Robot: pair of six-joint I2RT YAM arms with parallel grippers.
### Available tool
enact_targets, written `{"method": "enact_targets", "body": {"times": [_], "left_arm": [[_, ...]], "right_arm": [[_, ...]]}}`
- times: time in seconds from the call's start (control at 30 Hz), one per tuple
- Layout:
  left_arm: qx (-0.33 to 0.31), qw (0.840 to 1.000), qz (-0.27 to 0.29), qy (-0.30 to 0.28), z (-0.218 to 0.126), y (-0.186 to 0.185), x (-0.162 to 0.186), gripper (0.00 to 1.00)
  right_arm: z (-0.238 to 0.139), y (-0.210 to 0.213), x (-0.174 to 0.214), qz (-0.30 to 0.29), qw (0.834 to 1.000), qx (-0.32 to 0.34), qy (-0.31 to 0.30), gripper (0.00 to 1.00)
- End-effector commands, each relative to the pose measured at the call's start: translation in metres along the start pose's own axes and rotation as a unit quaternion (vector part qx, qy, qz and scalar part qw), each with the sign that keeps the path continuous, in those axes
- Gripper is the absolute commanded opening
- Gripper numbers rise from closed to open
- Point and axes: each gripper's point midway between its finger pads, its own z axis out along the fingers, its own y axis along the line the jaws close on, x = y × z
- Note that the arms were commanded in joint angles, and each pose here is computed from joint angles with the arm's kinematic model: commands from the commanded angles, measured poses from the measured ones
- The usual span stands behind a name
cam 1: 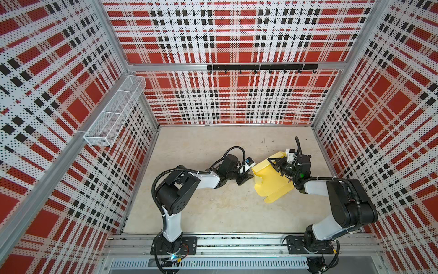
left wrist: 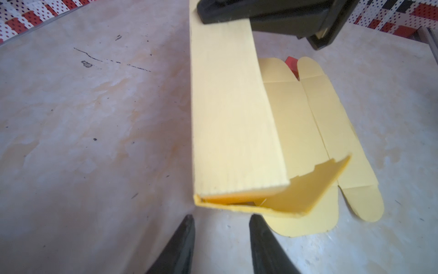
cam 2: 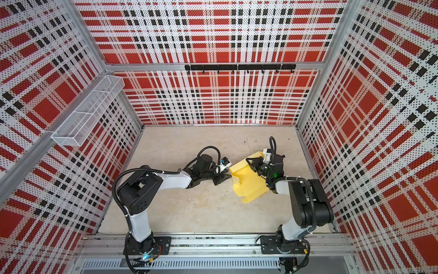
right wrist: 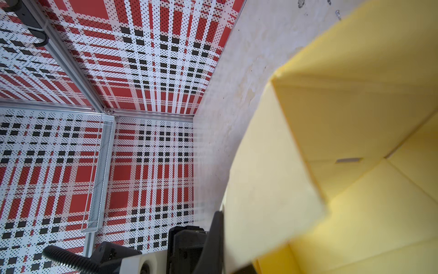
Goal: Fold the paper box
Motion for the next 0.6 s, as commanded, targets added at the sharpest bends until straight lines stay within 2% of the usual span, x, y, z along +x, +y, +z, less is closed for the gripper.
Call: {"method": "enact_targets", "body": {"times": [0.0,0.17,0.37,0.57], "left_arm": [[-0.012,1.000,-0.002,-0.016,0.007,-0.004,-0.008,0.39],[-0.020,0.999,-0.014,-0.023,0.011,-0.005,-0.008,0.35],[-0.036,0.997,-0.039,-0.063,0.008,-0.001,-0.017,0.35],[-0.063,0.995,-0.024,-0.077,0.014,-0.005,-0.023,0.37]], "right_arm": [[-0.002,-0.007,-0.008,-0.001,0.999,-0.002,-0.036,0.00],[-0.006,-0.023,-0.007,0.013,0.998,0.008,-0.057,0.00],[-0.009,-0.031,-0.005,0.032,0.997,-0.003,-0.072,0.00],[-0.012,-0.033,-0.007,0.045,0.995,-0.012,-0.086,0.00]]}}
